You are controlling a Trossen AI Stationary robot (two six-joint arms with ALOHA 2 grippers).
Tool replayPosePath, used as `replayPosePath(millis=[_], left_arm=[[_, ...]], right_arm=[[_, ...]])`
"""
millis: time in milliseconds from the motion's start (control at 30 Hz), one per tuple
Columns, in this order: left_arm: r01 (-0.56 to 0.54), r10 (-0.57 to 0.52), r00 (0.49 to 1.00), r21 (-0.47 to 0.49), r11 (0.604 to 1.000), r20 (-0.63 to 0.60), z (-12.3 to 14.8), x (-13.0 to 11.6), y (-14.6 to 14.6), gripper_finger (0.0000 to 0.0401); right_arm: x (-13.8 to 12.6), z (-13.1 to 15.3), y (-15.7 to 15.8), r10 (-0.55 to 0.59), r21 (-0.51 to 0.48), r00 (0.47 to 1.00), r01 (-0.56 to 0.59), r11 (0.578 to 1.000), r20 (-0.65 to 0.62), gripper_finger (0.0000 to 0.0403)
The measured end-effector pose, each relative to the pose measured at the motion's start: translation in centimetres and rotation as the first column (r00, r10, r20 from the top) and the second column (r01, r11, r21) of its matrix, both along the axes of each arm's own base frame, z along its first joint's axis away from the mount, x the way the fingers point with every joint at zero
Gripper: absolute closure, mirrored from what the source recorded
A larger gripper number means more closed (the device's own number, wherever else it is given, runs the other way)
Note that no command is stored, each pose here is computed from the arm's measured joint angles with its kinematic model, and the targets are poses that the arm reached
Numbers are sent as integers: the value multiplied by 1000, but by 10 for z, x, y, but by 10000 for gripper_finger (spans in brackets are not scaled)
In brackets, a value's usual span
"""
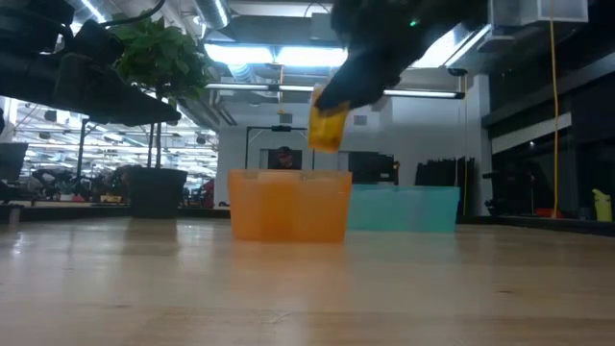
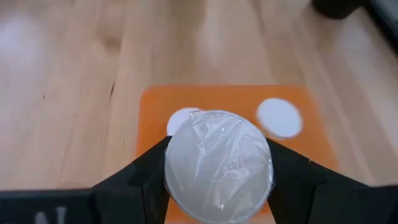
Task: Pick and place medicine bottles into bin by pill shape (circle, oval)
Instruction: Put the orange capsule bottle into the orange bin, then return to Home Position
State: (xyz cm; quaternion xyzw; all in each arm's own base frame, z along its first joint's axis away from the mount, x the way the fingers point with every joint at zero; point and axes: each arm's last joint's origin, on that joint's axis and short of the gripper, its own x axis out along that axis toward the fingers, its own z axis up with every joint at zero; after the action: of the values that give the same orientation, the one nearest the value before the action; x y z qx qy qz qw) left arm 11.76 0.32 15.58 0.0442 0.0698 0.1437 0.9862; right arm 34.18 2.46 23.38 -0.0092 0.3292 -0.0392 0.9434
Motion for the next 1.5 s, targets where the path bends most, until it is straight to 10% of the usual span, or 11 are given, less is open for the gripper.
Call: replayPosePath(millis=[700, 1500], left_arm=[[0, 0, 1000, 0, 1000, 1, 0, 0, 0, 144], [0, 0, 1000, 0, 1000, 1, 0, 0, 0, 144]], right_arm=[[33, -72, 3, 0, -2, 986, 0, 1000, -168, 194], [48, -41, 5, 28, 19, 977, -24, 1000, -213, 138]])
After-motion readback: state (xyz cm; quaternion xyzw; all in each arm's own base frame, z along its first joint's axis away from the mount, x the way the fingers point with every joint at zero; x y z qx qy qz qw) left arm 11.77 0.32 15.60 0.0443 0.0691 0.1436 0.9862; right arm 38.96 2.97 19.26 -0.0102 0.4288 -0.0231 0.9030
